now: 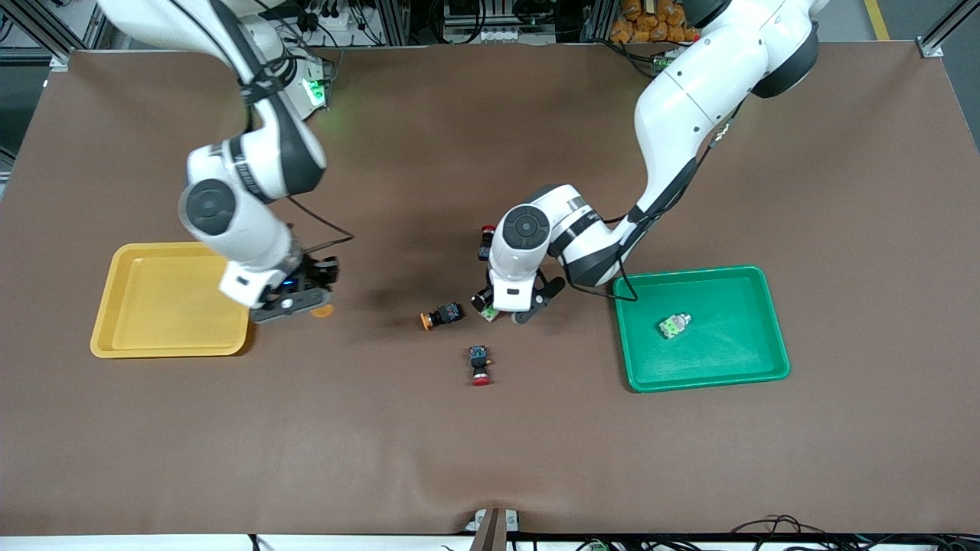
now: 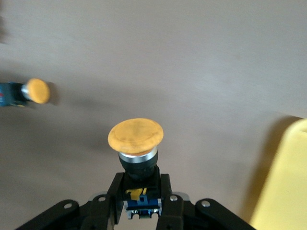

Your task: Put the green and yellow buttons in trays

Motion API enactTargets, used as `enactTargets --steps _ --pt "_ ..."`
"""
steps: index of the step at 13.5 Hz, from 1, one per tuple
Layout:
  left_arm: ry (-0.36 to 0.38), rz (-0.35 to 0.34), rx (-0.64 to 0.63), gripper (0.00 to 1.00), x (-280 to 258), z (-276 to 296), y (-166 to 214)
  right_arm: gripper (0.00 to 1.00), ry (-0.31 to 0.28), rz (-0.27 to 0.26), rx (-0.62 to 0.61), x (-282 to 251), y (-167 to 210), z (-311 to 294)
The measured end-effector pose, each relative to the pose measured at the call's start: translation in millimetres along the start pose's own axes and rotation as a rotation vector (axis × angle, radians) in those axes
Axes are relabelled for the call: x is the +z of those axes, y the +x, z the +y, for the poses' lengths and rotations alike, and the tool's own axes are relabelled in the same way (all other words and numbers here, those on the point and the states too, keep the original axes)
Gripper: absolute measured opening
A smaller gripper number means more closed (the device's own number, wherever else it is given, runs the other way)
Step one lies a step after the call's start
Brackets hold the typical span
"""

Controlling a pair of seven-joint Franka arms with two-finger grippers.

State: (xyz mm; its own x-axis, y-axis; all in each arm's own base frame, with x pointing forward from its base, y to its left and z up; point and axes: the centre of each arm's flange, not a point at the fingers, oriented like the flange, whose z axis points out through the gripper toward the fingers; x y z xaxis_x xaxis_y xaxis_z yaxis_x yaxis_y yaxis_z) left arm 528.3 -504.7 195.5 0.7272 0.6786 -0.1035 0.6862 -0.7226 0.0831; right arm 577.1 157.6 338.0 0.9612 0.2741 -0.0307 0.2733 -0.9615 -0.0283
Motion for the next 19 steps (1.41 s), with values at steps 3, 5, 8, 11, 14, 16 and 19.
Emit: enactTargets --steps 3,5,8,11,14,16,19 --pt "-0.032 -0.001 -0.02 1.0 5 4 -3 0.34 0.006 -0.017 0.056 -7 -12 67" --pt "-0.045 0.003 -0.024 1.0 9 4 0 0.34 0.011 -0.034 0.118 -4 -23 106" --pt "-0.07 0.02 -0.02 1.0 19 5 2 0.34 0.026 -0.069 0.183 5 -47 168" --pt "-0.068 0.023 -0.019 0.91 27 3 2 0.34 0.042 -0.096 0.245 19 -72 214" --pt "-0.076 0.024 -0.019 0.56 24 6 2 0.34 0.045 -0.135 0.297 37 -94 248" --pt "-0.089 0.031 -0.019 0.41 14 10 4 0.34 0.039 -0.163 0.322 51 -109 273" --pt "-0.041 0.077 0.009 0.41 -24 13 26 0.34 0.042 -0.167 0.31 80 -131 314"
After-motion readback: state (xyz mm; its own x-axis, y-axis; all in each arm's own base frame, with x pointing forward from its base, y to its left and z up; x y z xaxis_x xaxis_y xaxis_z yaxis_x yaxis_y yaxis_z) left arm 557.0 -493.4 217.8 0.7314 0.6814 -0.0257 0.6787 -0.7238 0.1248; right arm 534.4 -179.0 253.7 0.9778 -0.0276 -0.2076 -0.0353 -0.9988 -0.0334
